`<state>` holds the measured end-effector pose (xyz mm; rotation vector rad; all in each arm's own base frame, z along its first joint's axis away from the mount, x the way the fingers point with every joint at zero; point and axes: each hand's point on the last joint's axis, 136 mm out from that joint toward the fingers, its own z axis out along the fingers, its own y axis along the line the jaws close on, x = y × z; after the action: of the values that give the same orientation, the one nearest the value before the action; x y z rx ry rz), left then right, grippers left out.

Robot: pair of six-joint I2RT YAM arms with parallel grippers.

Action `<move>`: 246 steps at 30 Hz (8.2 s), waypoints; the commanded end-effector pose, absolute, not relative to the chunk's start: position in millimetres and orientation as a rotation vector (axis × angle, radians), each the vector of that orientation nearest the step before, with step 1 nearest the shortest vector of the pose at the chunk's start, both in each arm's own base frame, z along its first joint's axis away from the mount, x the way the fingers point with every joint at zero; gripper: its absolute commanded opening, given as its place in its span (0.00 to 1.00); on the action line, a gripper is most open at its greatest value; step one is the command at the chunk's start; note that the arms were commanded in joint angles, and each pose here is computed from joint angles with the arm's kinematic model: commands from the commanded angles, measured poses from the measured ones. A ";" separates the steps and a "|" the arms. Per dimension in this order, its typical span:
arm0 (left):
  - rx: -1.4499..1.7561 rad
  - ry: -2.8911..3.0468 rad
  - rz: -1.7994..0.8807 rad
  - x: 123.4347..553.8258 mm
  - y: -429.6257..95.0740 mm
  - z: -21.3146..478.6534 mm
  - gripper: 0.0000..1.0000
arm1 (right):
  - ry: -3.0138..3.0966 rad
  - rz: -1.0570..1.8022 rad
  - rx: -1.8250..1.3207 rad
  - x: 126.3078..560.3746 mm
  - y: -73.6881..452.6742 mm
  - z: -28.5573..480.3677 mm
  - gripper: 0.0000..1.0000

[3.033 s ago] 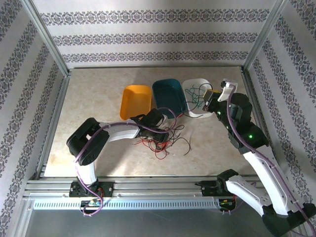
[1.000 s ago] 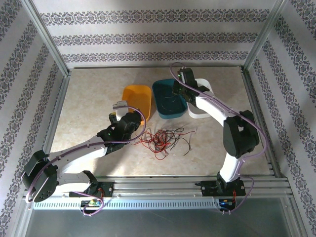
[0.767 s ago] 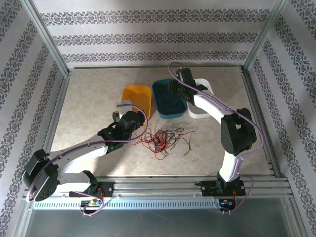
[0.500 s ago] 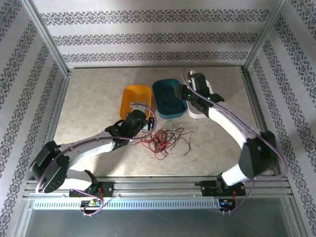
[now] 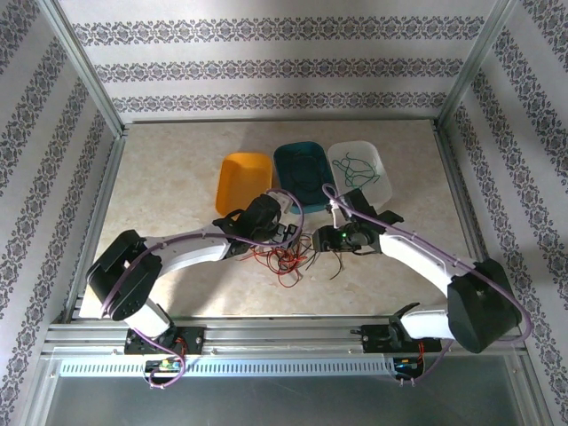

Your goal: Untangle the cables

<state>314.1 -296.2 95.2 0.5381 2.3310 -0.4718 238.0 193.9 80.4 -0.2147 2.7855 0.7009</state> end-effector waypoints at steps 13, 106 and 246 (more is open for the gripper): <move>0.551 2.413 -0.386 308.3 -295.7 64.7 0.84 | 2.939 0.722 -0.385 227.4 220.3 47.2 0.49; 0.396 2.264 -0.272 322.6 -255.1 100.3 0.94 | 2.615 0.646 -0.312 292.5 209.2 132.1 0.54; 0.723 2.478 -0.378 286.0 -289.5 12.1 0.91 | 1.531 0.189 -0.076 294.2 107.0 473.7 0.00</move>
<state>302.0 -287.9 23.9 0.6471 2.4273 -0.3636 301.6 122.7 428.1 -0.1255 1.6642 0.2111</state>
